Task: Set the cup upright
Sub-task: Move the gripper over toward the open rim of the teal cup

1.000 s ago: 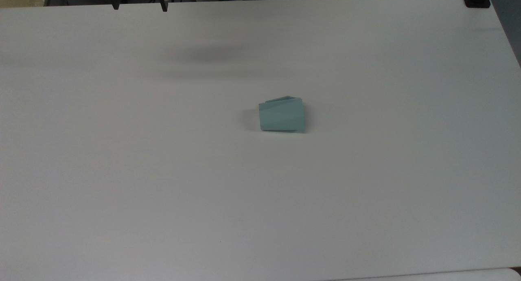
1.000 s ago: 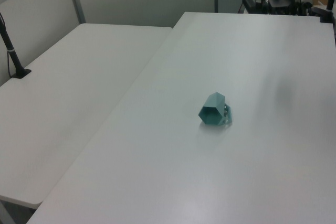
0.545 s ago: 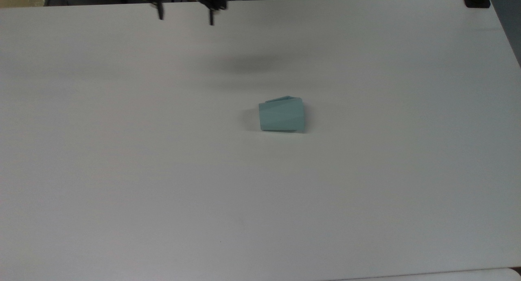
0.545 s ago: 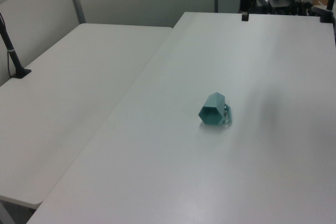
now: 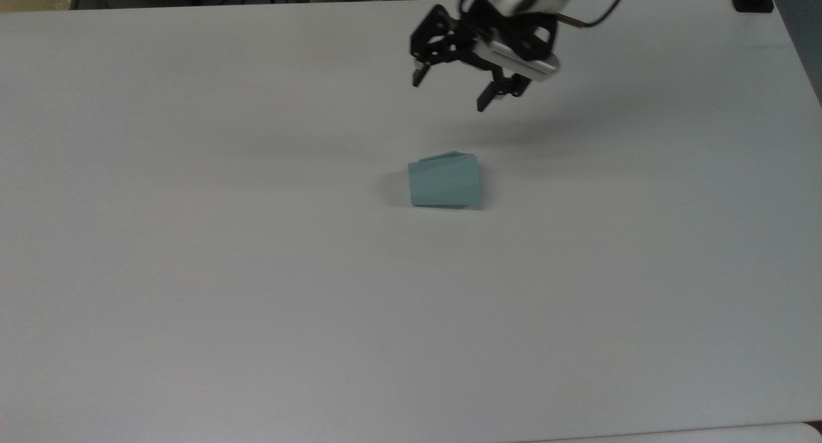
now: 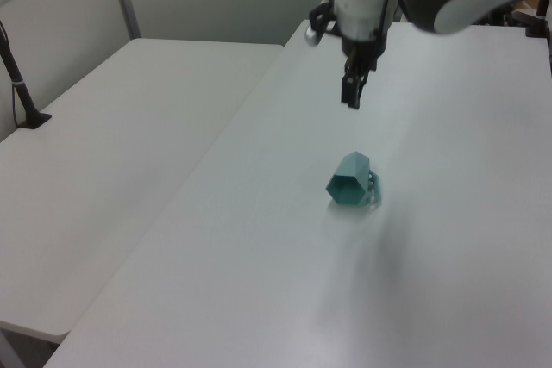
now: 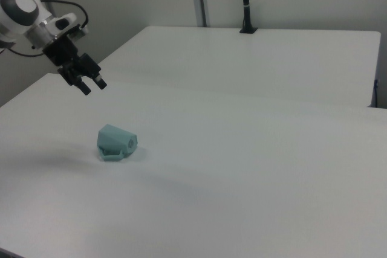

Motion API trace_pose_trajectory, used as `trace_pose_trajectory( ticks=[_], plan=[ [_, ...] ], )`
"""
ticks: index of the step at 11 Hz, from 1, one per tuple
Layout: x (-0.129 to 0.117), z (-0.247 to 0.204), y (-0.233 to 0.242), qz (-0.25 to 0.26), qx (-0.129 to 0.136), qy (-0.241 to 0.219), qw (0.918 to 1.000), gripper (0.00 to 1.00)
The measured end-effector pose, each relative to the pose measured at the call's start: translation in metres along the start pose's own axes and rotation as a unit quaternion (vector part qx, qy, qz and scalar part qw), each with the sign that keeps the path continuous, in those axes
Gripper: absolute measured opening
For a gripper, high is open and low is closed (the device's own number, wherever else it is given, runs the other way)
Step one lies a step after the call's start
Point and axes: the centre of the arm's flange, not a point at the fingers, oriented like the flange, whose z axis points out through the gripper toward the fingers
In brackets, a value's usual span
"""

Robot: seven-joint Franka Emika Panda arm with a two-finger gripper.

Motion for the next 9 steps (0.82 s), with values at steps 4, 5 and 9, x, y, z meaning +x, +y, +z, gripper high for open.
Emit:
trace_pose_trajectory(
  ticks=[4,5,9],
  plan=[
    [-0.027,0.005,-0.087,-0.028,-0.102,0.038,0.9937,1.0],
    [-0.037,0.01,-0.104,-0.036,-0.122,0.041,0.9911,1.0],
    [-0.042,0.053,-0.141,-0.066,-0.201,0.062,0.9753,1.0]
  ],
)
